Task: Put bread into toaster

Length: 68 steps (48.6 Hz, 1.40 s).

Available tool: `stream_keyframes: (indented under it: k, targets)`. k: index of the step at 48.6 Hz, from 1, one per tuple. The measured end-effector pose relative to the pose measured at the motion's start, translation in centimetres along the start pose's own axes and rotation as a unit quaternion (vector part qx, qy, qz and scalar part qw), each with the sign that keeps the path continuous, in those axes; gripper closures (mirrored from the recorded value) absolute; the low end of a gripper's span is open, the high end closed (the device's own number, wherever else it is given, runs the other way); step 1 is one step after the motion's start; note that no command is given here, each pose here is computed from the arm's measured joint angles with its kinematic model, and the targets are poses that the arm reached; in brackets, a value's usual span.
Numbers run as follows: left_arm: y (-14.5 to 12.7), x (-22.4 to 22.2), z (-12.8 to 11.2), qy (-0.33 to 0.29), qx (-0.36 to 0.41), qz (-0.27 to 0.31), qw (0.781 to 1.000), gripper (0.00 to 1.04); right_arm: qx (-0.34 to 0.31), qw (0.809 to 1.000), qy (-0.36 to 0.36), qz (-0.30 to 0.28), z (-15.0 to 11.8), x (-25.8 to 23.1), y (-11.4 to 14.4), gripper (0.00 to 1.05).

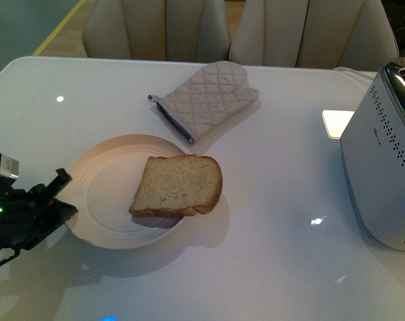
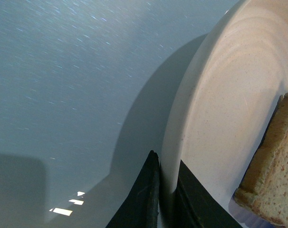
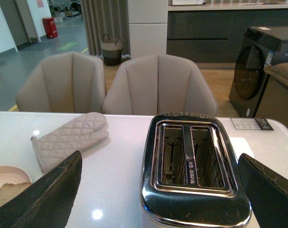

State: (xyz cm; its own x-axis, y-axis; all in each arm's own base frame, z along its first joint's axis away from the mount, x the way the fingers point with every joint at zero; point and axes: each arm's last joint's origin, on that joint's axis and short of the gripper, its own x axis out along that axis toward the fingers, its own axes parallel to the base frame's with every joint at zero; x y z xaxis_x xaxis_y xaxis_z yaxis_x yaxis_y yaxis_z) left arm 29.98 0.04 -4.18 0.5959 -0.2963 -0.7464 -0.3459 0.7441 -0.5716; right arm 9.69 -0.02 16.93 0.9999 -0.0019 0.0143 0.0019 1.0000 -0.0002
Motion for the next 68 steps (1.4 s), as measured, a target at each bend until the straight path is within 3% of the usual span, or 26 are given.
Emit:
stream_keyframes:
  k: [22,52,58,68]
  targets:
    - [-5.5,2.8,-2.2,0.033,0.033,-0.016,0.999,1.01,0.000,1.000,0.000,0.000,0.0,0.0,0.0,0.09]
    - [-9.6,4.3,-4.5,0.059,0.066,-0.026,0.996,1.01,0.000,1.000,0.000,0.000,0.0,0.0,0.0,0.09]
    - [-9.8,4.4,-4.6,0.057,0.060,-0.024,0.996,0.74,0.000,1.000,0.000,0.000,0.0,0.0,0.0,0.09]
    - [-9.1,3.2,-3.8,0.023,0.045,-0.026,0.998,0.43,0.000,1.000,0.000,0.000,0.0,0.0,0.0,0.09]
